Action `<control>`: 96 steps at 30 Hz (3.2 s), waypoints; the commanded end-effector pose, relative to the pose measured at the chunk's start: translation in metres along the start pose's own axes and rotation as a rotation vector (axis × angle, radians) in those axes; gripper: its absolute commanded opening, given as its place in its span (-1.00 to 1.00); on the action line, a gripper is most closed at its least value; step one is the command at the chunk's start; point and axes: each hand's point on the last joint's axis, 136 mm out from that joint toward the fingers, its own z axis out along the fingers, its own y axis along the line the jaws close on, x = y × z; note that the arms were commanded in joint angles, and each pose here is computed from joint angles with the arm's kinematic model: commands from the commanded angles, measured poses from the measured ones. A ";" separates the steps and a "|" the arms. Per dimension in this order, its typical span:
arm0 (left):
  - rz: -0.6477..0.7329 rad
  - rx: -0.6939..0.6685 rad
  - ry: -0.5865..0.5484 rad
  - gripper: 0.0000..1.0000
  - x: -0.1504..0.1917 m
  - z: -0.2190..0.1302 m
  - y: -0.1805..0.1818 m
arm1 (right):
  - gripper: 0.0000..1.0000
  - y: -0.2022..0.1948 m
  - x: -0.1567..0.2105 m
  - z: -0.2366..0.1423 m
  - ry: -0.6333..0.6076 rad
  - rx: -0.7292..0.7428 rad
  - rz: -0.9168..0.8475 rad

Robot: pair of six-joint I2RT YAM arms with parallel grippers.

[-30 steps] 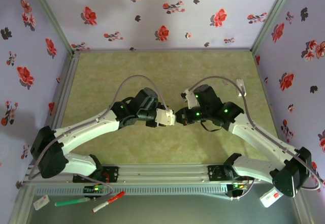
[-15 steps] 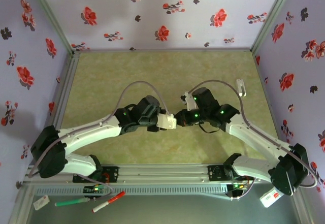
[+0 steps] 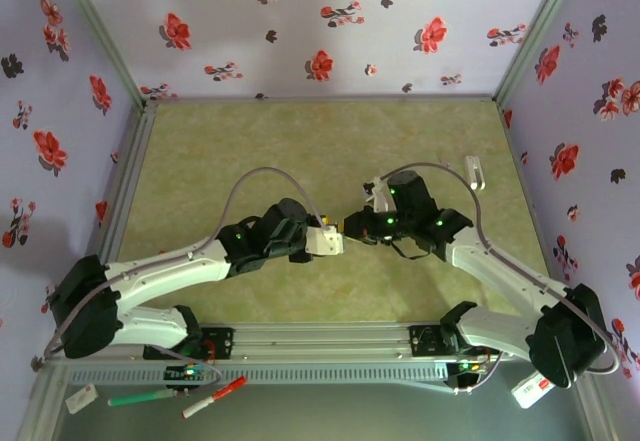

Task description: Unlock with the key

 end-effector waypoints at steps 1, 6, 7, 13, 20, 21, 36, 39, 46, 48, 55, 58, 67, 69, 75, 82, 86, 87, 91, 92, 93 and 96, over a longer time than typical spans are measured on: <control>0.030 0.093 -0.470 -1.00 -0.134 -0.055 0.004 | -1.00 0.011 -0.016 0.000 -0.046 0.045 -0.174; -0.007 0.176 -0.476 -1.00 -0.141 -0.063 0.006 | -1.00 0.003 0.000 -0.001 0.012 0.130 -0.392; -0.017 0.188 -0.481 -1.00 -0.142 -0.064 0.007 | -1.00 0.003 0.003 -0.001 0.018 0.137 -0.432; -0.047 0.193 -0.539 -1.00 -0.157 -0.071 0.018 | -1.00 0.001 0.007 0.006 0.032 0.129 -0.506; -0.013 0.015 -0.562 -1.00 -0.170 -0.062 0.039 | -1.00 0.007 -0.020 0.009 -0.087 0.101 -0.273; -0.002 -0.071 -0.551 -1.00 -0.166 -0.057 0.046 | -1.00 0.008 -0.026 0.007 -0.107 0.091 -0.190; 0.136 -0.651 -0.330 -1.00 -0.103 0.001 0.080 | -1.00 0.002 -0.063 0.003 -0.226 -0.153 0.551; 0.159 -0.688 -0.287 -1.00 -0.092 0.006 0.082 | -1.00 0.001 -0.067 -0.004 -0.243 -0.157 0.586; -0.184 -0.590 -0.270 -1.00 -0.052 -0.002 0.111 | 0.19 -0.021 -0.067 -0.049 -0.317 0.011 0.534; -0.307 -0.503 -0.283 -1.00 -0.042 -0.007 0.116 | 0.50 -0.034 -0.068 -0.078 -0.384 0.099 0.483; -0.660 -0.300 -0.486 -1.00 -0.051 -0.047 0.136 | 0.89 -0.044 -0.071 -0.135 -0.592 0.221 0.189; -0.799 -0.205 -0.593 -1.00 -0.063 -0.060 0.141 | 0.79 -0.021 -0.072 -0.124 -0.595 0.077 0.046; -0.997 -0.094 -0.755 -1.00 -0.090 -0.075 0.151 | 0.65 0.029 -0.046 -0.076 -0.579 -0.017 -0.331; -1.020 -0.073 -0.753 -1.00 -0.092 -0.073 0.151 | 0.63 0.031 -0.044 -0.068 -0.579 -0.009 -0.383; -1.017 -0.056 -0.718 -1.00 -0.095 -0.066 0.145 | 0.52 0.043 -0.046 -0.054 -0.577 -0.017 -0.485; -1.019 -0.056 -0.702 -1.00 -0.096 -0.060 0.143 | 0.22 0.046 -0.057 -0.042 -0.569 0.027 -0.525; -1.027 -0.055 -0.671 -1.00 -0.093 -0.053 0.142 | 0.09 0.049 -0.064 -0.040 -0.587 0.039 -0.538; -1.026 -0.053 -0.667 -1.00 -0.093 -0.052 0.142 | 0.07 0.051 -0.065 -0.039 -0.592 0.034 -0.543; -1.027 -0.052 -0.659 -1.00 -0.093 -0.050 0.142 | -0.12 0.054 -0.069 -0.033 -0.581 0.046 -0.554; -1.029 -0.053 -0.654 -1.00 -0.092 -0.050 0.142 | -0.17 0.054 -0.070 -0.031 -0.578 0.051 -0.557; -1.030 -0.052 -0.651 -1.00 -0.093 -0.050 0.142 | -0.23 0.055 -0.071 -0.030 -0.577 0.054 -0.559; -1.036 -0.052 -0.651 -1.00 -0.093 -0.050 0.142 | -0.45 0.054 -0.073 -0.025 -0.559 0.073 -0.558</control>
